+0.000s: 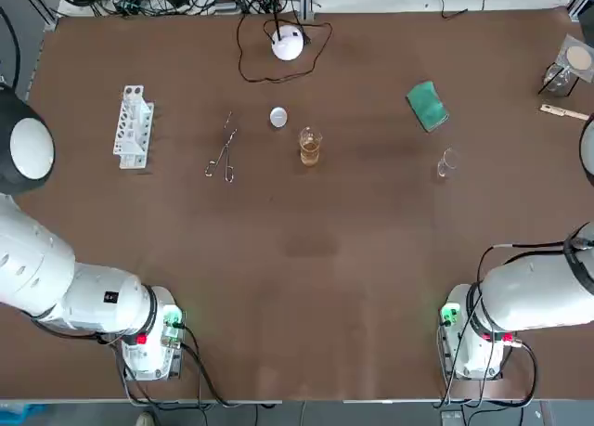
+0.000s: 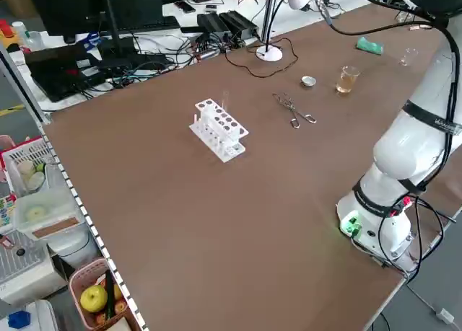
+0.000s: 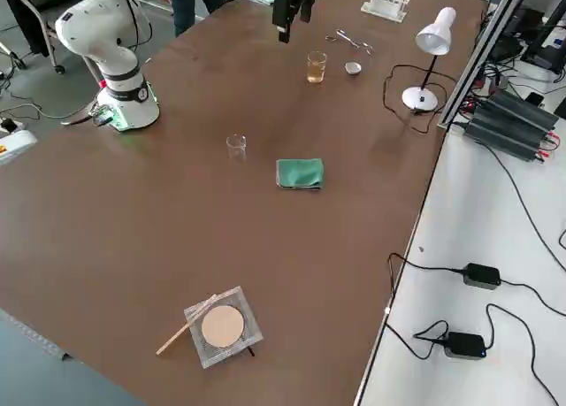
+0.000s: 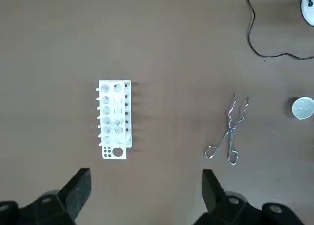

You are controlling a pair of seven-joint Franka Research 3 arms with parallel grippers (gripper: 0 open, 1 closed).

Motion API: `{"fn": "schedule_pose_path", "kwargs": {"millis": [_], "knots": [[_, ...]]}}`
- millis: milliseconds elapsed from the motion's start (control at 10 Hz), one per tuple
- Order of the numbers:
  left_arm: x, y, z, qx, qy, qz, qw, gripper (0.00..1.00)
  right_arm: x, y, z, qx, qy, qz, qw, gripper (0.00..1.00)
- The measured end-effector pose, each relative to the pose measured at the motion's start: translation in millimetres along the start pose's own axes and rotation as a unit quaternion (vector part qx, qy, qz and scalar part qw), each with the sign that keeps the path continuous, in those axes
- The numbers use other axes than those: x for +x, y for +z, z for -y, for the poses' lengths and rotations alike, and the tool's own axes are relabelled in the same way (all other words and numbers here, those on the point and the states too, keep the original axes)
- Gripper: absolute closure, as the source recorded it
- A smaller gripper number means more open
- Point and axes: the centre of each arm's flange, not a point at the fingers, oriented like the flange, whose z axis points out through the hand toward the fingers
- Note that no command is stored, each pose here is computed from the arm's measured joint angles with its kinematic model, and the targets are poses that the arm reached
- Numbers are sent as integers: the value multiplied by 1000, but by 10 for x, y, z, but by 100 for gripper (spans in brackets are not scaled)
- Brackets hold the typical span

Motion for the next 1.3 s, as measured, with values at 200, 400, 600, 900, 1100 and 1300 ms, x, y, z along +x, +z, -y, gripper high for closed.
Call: {"fn": "schedule_pose_path", "kwargs": {"millis": [200, 400, 600, 900, 1100, 1300], "knots": [[-10, 7, -12, 0, 1, 4, 1000, 0, -99, 15, -31, 1, 2, -2, 1000, 0], [-13, 10, -22, 0, 2, 6, 1000, 0, -270, -10, -86, 3, 5, -6, 1000, 0], [-13, 10, -24, 0, 2, 6, 1000, 0, -347, -19, -160, 4, 10, -7, 1000, 0], [-13, 10, -26, 0, 2, 6, 1000, 0, -340, 9, -214, 5, 8, -7, 1000, 0], [-14, 10, -32, 0, 2, 6, 1000, 0, -337, 11, -214, 5, 8, -8, 1000, 0], [-14, 10, -35, 0, 3, 6, 1000, 0, -335, 10, -214, 5, 7, -9, 1000, 0]]}}
